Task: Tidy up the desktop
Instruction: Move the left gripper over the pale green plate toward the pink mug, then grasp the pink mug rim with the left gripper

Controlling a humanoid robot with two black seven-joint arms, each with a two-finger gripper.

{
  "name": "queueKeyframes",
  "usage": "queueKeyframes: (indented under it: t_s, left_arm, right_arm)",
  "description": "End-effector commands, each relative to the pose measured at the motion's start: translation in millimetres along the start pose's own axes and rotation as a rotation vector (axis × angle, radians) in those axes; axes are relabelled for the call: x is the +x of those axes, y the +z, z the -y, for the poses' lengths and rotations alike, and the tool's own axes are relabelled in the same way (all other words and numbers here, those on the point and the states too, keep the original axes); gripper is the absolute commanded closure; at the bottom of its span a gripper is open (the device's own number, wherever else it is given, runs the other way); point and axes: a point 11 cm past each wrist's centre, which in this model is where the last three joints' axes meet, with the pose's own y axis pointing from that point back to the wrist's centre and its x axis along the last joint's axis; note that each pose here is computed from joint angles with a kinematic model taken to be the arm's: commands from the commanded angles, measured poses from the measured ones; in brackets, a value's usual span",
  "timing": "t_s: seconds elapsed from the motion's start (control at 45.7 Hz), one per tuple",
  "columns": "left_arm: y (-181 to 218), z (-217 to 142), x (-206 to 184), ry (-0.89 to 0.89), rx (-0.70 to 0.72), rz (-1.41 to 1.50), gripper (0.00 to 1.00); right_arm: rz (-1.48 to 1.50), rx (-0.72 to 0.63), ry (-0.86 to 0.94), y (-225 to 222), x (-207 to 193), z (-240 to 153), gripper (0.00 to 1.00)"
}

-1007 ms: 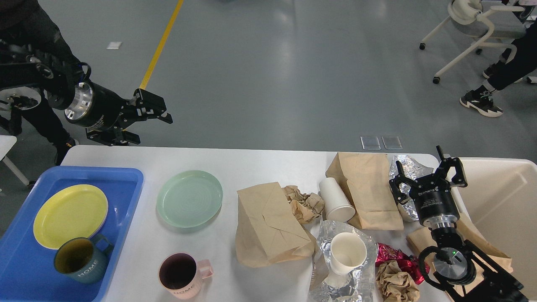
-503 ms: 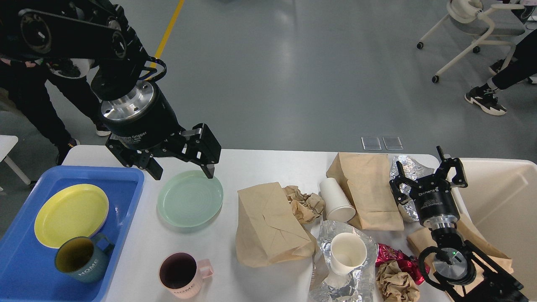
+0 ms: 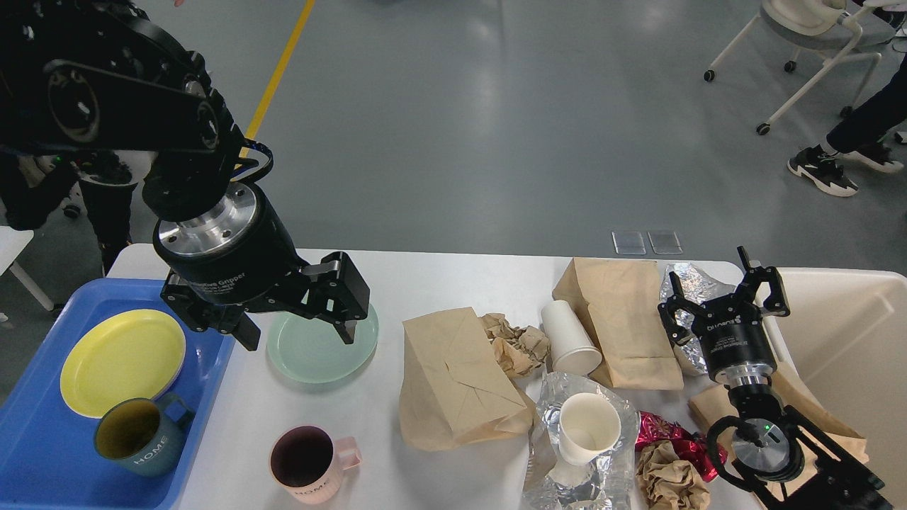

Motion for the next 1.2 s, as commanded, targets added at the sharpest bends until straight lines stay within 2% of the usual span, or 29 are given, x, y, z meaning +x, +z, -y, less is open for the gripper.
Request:
queueKeyframes:
  t_s: [0.0, 0.219, 0.569, 0.744, 0.854, 0.876, 1.007, 1.182]
  left_arm:
    - [-1, 0, 12, 0.024, -0.013, -0.001, 0.04]
    - [-19, 22, 16, -0.035, -0.032, -0.063, 0.04]
    - [-82, 131, -11, -0.224, 0.032, -0.228, 0.04]
    - [-118, 152, 10, -0.172, -0.018, -0.338, 0.04]
    - [-140, 178, 0, -0.215, -0.061, -0.431, 0.04]
    - [-143, 192, -7, -0.24, -0.08, -0.452, 0.04]
    - [-160, 217, -20, -0.221, -0.028, -0.453, 0.05]
    - [-170, 225, -22, -0.169, 0.014, -0.436, 0.07]
  right_arm:
    - [0.0, -0.001, 0.001, 0, 0, 0, 0.0]
    - [0.0, 0.0, 0.0, 0, 0, 0, 0.0]
    - [0.0, 0.0, 0.0, 0, 0, 0, 0.0]
    - [0.0, 0.0, 0.0, 0, 0, 0, 0.0]
    - [0.0, 0.0, 0.0, 0, 0, 0, 0.0]
    - [0.0, 0.0, 0.0, 0, 0, 0, 0.0]
    - [0.0, 0.0, 0.0, 0, 0, 0, 0.0]
    - [0.0, 0.0, 0.0, 0, 0, 0, 0.0]
